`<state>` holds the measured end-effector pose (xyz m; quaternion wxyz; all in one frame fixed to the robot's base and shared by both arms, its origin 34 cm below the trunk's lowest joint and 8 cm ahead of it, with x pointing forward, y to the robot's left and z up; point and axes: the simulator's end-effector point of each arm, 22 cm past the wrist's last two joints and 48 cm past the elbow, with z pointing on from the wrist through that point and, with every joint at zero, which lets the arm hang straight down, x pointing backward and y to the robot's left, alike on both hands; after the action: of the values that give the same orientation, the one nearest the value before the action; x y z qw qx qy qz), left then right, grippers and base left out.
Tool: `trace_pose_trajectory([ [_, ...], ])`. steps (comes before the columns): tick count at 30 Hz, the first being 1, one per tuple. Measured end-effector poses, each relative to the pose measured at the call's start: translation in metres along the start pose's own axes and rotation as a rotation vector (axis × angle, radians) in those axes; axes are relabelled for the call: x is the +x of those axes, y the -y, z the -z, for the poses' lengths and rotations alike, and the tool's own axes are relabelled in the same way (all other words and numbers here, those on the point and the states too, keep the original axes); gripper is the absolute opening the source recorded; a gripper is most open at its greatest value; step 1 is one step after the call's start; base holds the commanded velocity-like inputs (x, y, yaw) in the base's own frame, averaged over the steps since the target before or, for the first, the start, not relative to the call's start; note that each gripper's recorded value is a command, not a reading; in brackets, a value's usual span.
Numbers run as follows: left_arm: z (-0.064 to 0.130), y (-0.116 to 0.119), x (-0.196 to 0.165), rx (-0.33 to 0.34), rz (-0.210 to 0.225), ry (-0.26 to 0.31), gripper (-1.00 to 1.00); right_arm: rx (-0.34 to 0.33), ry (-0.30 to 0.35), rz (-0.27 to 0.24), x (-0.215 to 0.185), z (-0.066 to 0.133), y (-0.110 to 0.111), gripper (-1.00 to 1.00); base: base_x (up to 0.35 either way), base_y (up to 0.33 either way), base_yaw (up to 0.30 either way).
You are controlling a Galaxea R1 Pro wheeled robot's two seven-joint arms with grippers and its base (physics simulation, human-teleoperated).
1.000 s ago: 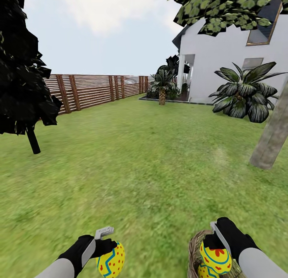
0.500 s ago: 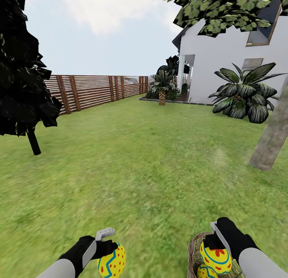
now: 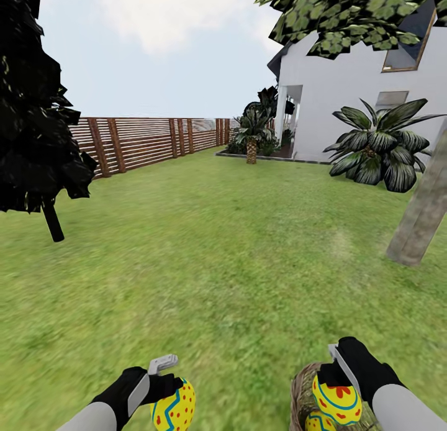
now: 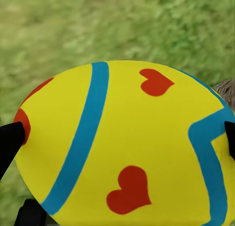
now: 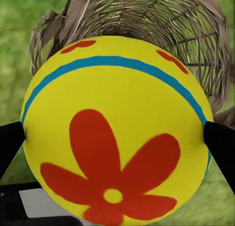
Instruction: Take the three Easter eggs out of the wicker basket on the lawn in the garden, then place them on the lawn next to a single tree (choose any tree) so that all three eggs are next to the same tree and none are left in the basket.
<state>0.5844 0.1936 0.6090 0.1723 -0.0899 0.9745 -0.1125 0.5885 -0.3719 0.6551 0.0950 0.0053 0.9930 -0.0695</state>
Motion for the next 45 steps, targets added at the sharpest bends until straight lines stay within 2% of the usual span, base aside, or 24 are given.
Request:
trace_pose_trajectory([
  [6, 0.003, 0.000, -0.004, 0.002, -0.001, 0.011, -1.00, 0.001, -0.001, 0.001, 0.000, 0.003, 0.001, -1.00, 0.000, 0.026, 0.000],
  [26, 0.003, -0.001, -0.005, 0.003, -0.002, 0.015, -1.00, 0.000, -0.001, 0.001, 0.000, 0.003, 0.000, -1.00, -0.066, 0.327, 0.000],
  [30, 0.004, -0.004, -0.006, -0.001, 0.002, 0.018, -1.00, -0.004, -0.002, 0.003, 0.000, 0.003, -0.003, -1.00, 0.012, 0.072, 0.000],
  [32, 0.004, -0.005, -0.006, 0.001, 0.017, 0.020, -1.00, -0.005, -0.002, 0.003, 0.000, 0.003, -0.004, -1.00, 0.214, 0.136, 0.000],
  [34, 0.005, -0.006, -0.009, 0.018, 0.076, 0.028, -1.00, -0.006, -0.001, 0.003, 0.000, 0.003, -0.005, -1.00, 0.301, 0.139, 0.000],
  [36, 0.006, -0.008, -0.011, 0.025, 0.104, 0.033, -1.00, -0.006, -0.001, 0.004, 0.000, 0.003, -0.005, -1.00, 0.320, 0.115, 0.000],
  [45, 0.006, -0.009, -0.011, 0.028, 0.112, 0.033, -1.00, -0.006, 0.000, 0.003, 0.000, 0.003, -0.005, -1.00, 0.332, 0.037, 0.000],
])
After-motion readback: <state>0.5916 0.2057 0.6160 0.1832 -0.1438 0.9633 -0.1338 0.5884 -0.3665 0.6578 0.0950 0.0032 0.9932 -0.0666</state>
